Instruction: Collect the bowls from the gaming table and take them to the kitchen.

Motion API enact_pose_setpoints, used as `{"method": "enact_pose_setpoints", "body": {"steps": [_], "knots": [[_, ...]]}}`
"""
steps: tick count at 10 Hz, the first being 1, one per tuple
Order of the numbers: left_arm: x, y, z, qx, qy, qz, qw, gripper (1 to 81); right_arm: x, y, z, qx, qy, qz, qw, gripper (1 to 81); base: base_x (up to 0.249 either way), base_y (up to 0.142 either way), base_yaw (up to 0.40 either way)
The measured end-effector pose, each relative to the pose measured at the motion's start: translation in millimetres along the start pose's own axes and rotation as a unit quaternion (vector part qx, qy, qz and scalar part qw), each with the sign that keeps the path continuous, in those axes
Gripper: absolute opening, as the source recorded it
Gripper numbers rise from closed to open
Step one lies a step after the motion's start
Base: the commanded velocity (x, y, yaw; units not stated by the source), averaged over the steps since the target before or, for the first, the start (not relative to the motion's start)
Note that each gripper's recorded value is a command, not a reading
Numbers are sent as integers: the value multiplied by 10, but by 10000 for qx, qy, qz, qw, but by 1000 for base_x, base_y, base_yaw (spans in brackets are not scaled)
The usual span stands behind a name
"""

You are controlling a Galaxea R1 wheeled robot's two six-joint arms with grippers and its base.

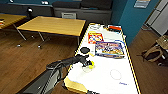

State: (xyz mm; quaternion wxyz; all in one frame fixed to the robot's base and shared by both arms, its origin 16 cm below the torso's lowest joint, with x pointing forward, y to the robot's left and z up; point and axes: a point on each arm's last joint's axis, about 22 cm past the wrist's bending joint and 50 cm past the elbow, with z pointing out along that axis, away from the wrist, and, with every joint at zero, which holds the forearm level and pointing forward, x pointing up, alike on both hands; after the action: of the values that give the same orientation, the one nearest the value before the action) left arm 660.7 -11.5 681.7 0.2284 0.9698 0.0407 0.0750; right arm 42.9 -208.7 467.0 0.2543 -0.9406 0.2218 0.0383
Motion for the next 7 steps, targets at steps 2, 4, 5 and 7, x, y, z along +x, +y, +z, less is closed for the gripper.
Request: {"method": "enact_pose_setpoints", "body": {"steps": [2,4,5,7], "knots": [[20,-32,3,68,54,-16,10000,811,3,-1,0,1,2,-1,10000,10,0,0,0],[-64,-93,65,115,15,-58,9999,811,59,-26,8,17,33,-20,10000,10,0,0,0],[-144,-146,117,143,-38,-83,9999,811,73,-37,12,25,38,-25,10000,10,0,0,0],[-318,-253,230,198,-132,-116,9996,10,56,-47,18,33,7,-24,10000,10,0,0,0]]}}
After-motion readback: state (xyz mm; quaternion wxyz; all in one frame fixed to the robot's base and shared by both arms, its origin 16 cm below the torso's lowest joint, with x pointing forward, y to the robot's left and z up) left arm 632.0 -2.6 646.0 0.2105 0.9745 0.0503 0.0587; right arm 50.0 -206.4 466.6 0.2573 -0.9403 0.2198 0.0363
